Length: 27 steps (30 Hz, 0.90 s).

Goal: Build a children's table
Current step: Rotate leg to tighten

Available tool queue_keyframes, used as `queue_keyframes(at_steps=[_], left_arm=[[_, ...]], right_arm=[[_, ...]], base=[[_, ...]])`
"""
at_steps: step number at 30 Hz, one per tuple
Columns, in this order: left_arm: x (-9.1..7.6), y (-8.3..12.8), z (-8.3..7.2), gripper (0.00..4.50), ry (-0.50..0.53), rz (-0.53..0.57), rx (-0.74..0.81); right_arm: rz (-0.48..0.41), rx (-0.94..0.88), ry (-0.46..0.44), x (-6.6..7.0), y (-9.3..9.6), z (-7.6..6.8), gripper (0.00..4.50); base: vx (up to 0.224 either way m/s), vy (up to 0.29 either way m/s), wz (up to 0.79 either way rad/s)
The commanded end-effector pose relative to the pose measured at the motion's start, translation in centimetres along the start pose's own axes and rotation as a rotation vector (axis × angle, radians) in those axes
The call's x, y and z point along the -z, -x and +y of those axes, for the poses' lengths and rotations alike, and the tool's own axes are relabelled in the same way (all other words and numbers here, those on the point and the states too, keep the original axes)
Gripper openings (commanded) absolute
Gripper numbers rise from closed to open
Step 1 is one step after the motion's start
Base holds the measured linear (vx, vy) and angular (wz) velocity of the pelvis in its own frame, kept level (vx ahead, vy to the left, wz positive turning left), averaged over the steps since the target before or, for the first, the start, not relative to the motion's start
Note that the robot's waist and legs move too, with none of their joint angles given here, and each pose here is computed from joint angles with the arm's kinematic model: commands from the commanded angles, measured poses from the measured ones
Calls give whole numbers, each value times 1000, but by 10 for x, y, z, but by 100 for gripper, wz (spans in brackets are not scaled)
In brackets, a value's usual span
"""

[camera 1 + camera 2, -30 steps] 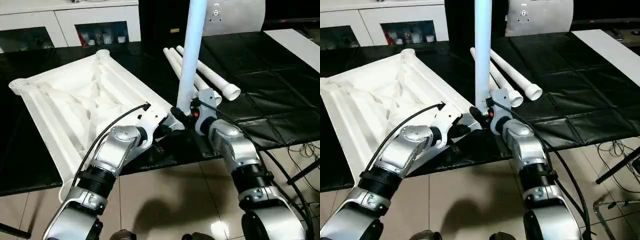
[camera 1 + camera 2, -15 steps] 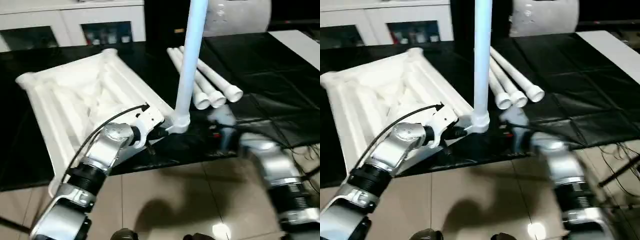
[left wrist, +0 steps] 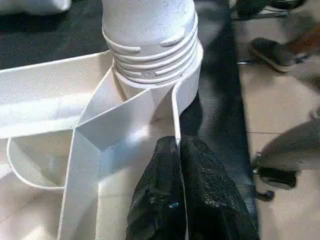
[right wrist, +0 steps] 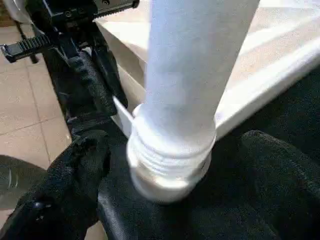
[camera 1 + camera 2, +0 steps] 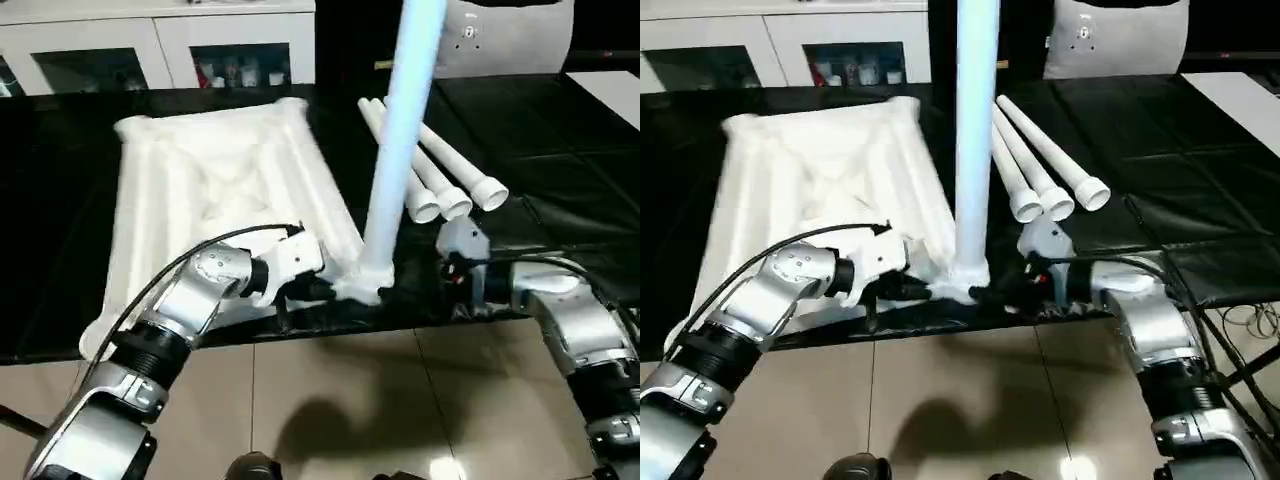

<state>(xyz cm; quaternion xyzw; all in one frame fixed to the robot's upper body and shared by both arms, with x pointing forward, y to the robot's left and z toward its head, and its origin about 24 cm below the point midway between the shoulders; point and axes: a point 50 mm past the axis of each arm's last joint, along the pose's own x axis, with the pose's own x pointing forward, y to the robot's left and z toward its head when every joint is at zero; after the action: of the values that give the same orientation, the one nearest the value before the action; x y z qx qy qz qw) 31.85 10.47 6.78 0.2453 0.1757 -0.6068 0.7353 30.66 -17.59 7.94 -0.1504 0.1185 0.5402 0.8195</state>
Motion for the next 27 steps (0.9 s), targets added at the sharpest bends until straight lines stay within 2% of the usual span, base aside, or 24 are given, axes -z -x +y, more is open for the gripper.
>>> queue_keyframes(at_steps=[1,3,6,7,8,9,14,15,21,27], left_arm=[[-11,-3,-3,0,-84,9,79],[-11,-2,-4,0,-92,9,95],[-13,0,-5,0,-113,5,132],[-13,0,-5,0,-115,4,138],[-12,1,-5,0,-117,4,142],[-12,1,-5,0,-117,6,143],[-11,2,-4,0,-117,9,145],[-11,2,-4,0,-116,9,145],[-10,3,-4,0,-109,7,149],[-9,3,-4,0,-83,-5,145]], right_arm=[[3,-30,25,-4,-1,-1,448],[-1,-42,23,-5,-2,0,421],[-20,-82,-7,-5,-6,0,410],[-23,-95,-14,-5,-6,0,385],[-23,-102,-17,-4,-7,0,385],[-20,-109,-21,-4,-7,0,364],[-11,-125,-37,-2,-8,0,344],[-10,-126,-39,-1,-8,0,322],[-8,-140,-57,1,-9,0,270],[-5,-157,-88,4,-12,4,251]], base=[[0,0,0],[0,0,0],[0,0,0],[0,0,0],[0,0,0],[0,0,0],[0,0,0],[0,0,0],[0,0,0],[0,0,0]])
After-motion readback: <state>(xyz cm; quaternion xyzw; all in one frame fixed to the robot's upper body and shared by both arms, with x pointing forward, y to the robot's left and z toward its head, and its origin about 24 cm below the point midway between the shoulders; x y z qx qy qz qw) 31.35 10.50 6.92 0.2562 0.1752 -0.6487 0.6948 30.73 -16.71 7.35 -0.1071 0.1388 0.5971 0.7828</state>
